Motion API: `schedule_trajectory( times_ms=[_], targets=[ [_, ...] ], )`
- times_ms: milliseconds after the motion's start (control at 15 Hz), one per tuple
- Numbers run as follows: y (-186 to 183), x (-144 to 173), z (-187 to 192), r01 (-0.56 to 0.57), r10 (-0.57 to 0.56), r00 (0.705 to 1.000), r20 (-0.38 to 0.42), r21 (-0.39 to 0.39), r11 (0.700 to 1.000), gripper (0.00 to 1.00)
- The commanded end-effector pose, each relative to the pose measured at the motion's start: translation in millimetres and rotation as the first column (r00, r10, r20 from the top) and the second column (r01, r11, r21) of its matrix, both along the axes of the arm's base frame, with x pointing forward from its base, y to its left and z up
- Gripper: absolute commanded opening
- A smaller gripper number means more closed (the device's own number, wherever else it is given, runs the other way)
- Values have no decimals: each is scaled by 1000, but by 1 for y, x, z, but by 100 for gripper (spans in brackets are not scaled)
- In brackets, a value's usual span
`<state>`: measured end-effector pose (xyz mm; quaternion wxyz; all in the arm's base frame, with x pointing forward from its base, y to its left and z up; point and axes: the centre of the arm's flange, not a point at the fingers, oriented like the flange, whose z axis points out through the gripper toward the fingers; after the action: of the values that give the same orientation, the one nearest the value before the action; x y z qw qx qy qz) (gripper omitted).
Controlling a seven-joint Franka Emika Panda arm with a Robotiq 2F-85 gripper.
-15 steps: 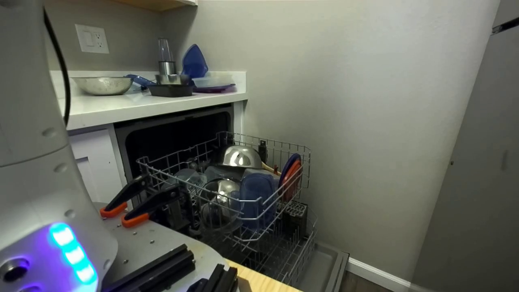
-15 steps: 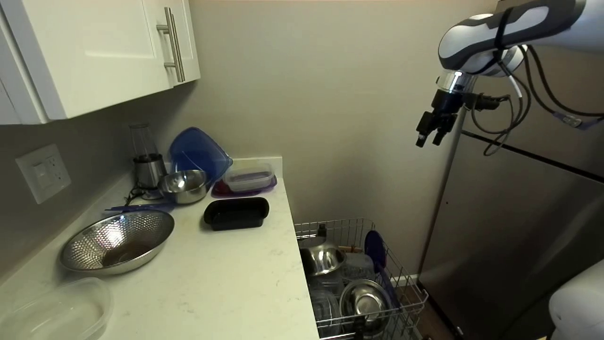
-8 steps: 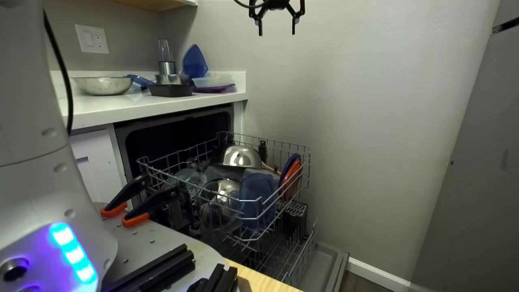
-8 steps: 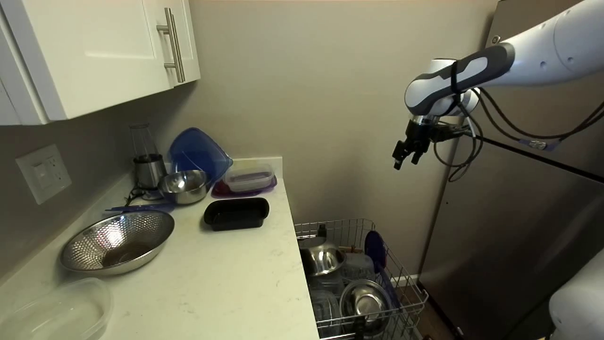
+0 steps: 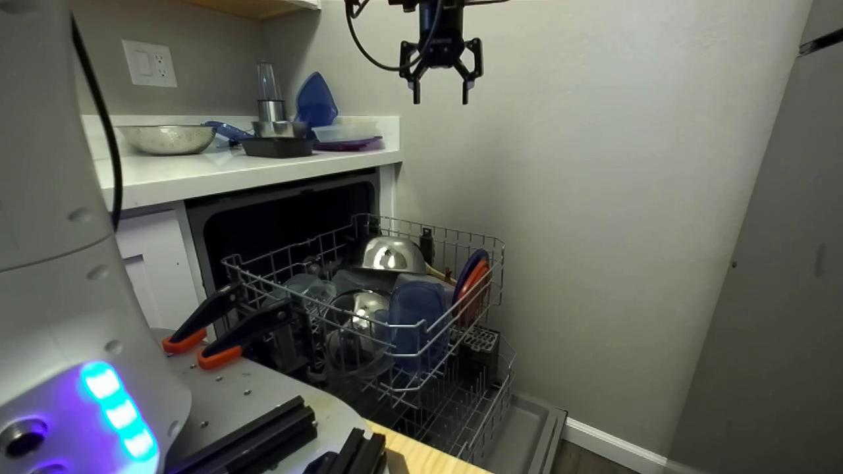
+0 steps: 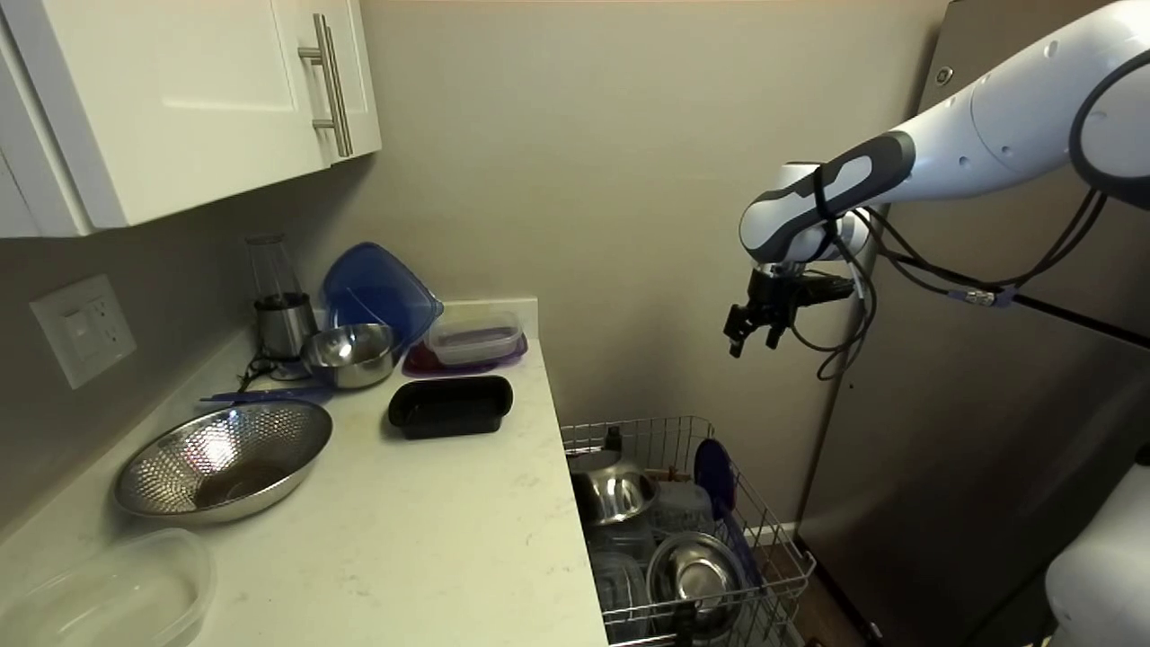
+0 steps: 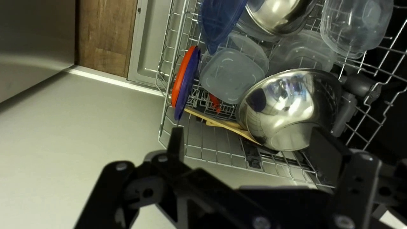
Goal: Remove the silver bowl from the dishwasher and put it on the counter
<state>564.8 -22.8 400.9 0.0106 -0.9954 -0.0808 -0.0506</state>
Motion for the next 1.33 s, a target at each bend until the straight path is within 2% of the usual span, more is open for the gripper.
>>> schedule_trajectory(
  times_ms=[0,533,933,1267],
  targets=[
    [2,1,-2,-3,3,1000,-8,1,1000,100],
    [4,2,0,-8,8,1000,-11,1,1000,100],
    [64,57,-88,31,-14,991,-133,124,992,100],
    [95,91,-141,116,-86,972,-221,127,985,100]
  ],
)
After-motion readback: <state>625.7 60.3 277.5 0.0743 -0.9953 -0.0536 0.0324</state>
